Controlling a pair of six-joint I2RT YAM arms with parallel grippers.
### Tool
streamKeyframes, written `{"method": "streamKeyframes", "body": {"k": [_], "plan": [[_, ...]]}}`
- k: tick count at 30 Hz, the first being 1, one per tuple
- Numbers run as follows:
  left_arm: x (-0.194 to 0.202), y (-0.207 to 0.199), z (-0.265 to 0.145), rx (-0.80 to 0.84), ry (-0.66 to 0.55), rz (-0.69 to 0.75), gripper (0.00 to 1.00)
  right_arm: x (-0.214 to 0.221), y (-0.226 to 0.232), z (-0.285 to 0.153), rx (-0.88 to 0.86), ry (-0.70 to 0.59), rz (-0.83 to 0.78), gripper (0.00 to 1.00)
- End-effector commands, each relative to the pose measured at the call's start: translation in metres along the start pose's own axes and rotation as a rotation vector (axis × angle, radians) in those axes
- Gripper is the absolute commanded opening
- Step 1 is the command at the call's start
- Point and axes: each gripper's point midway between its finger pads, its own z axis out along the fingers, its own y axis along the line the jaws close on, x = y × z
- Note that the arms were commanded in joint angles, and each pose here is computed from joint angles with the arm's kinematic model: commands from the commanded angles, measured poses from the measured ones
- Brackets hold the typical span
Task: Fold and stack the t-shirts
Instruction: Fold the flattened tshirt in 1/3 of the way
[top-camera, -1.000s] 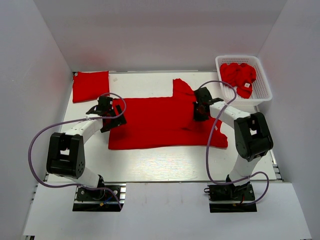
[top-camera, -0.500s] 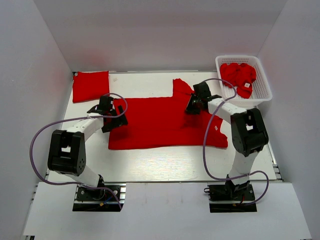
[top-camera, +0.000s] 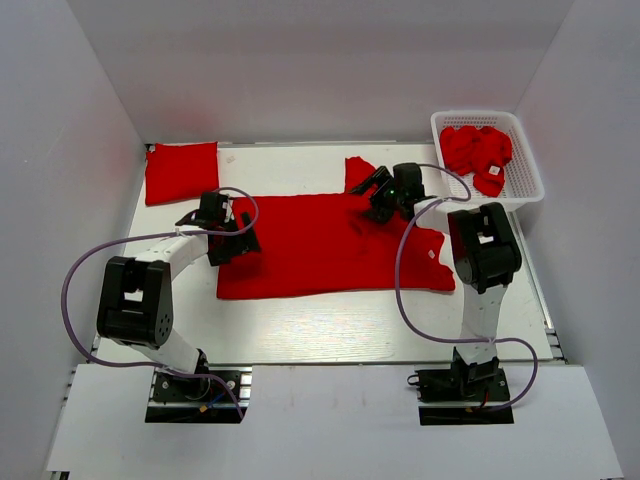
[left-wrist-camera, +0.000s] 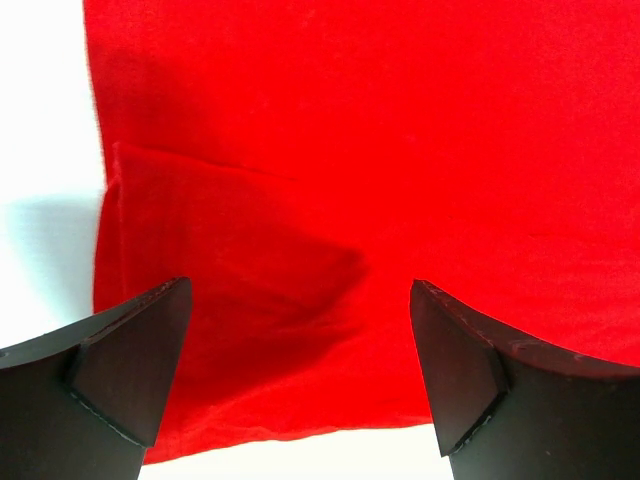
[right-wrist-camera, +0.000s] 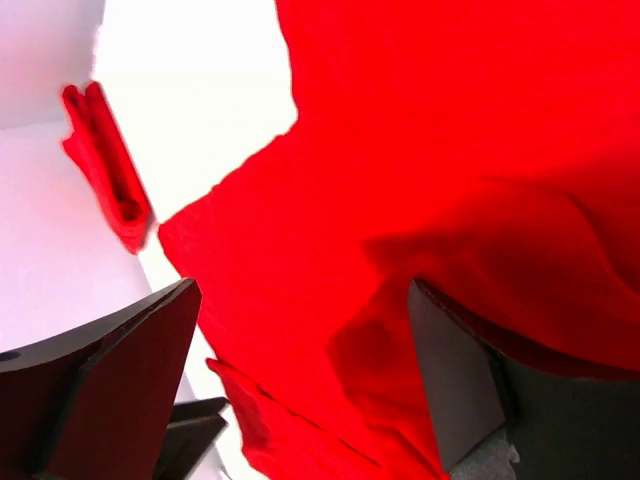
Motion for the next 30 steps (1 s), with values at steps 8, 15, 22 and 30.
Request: {"method": "streamKeyframes", "body": {"k": [8,15,22,30], "plan": [[-0.02,-0.018,-0.012,0.074,-0.058,0.022,1.0,-0.019,0.039,-0.012,-0.058,-0.045,-0.201,0.9],[-0.03,-0.02,-0.02,0.074,-0.101,0.025,1.0,-0.001,0.015,-0.042,0.038,0.037,-0.524,0.9],[-0.035,-0.016,-0.023,0.05,-0.123,0.025,1.0,0.049,-0.001,-0.058,-0.056,0.223,-0.591,0.9],[-0.058,-0.03,-0.031,0.083,-0.175,0.031,1.0,0.076,0.014,-0.025,-0.18,0.335,-0.562,0.9]]}}
